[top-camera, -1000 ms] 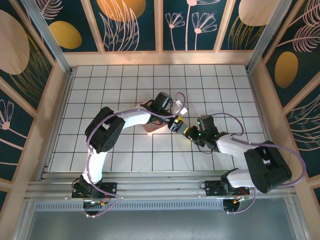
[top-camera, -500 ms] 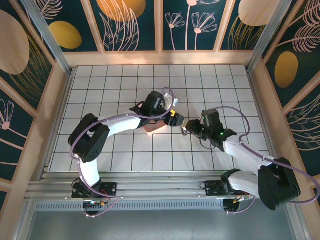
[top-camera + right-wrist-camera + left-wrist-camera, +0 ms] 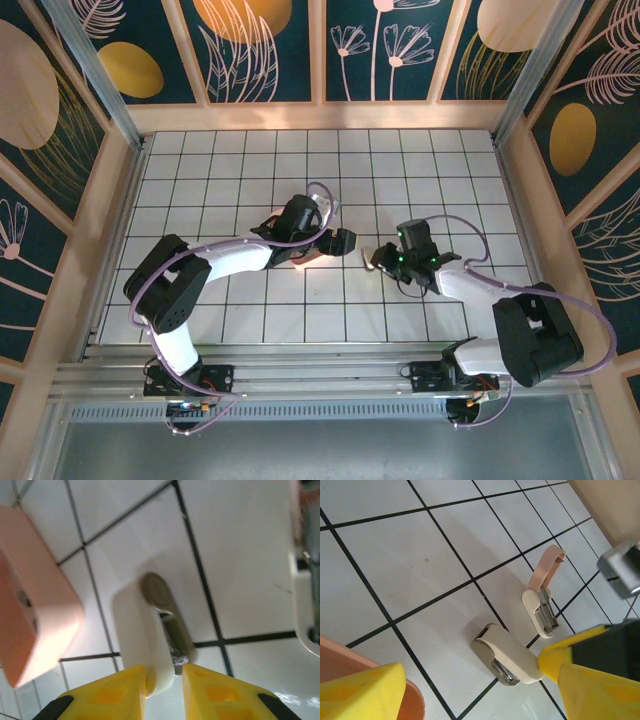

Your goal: Load the staples into the stapler

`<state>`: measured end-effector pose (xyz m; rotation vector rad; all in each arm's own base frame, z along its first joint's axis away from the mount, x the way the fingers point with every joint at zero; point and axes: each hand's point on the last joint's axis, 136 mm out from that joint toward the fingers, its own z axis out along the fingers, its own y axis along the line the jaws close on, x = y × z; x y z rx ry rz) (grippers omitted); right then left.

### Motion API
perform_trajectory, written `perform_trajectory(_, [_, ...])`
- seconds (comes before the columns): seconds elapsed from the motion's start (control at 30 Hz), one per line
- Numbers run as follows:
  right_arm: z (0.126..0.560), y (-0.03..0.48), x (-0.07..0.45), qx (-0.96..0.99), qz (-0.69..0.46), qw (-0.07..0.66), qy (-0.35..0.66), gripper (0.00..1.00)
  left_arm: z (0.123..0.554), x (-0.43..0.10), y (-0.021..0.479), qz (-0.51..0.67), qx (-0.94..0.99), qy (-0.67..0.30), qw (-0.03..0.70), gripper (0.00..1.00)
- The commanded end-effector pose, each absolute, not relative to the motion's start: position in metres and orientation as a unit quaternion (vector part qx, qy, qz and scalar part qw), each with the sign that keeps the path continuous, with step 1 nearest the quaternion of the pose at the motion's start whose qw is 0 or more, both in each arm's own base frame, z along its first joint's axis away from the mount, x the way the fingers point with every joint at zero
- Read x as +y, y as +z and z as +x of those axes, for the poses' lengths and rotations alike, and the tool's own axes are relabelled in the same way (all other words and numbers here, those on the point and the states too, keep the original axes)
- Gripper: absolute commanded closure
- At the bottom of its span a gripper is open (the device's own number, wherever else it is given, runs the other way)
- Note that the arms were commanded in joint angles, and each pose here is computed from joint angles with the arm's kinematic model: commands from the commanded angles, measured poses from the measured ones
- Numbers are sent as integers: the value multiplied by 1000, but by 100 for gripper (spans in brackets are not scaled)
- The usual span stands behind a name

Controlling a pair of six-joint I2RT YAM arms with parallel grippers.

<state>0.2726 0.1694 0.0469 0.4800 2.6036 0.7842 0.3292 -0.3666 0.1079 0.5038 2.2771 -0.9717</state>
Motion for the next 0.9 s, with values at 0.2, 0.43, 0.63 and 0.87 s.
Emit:
perform_trajectory(0.2, [245, 10, 152, 942, 177, 151, 241, 78, 337, -370, 118, 195, 851, -364, 324, 19])
perform_trajectory(0.43, [273, 65, 157, 927, 153, 219, 264, 69, 341, -384, 133, 211, 838, -383, 327, 15])
perform_trajectory(0.63, [280, 99, 135, 909, 167, 256, 283, 67, 356, -410, 149, 226, 824, -408, 322, 14])
perform_trajectory(0.87, [277, 102, 98, 891, 208, 257, 311, 67, 377, -444, 154, 238, 813, -434, 308, 14])
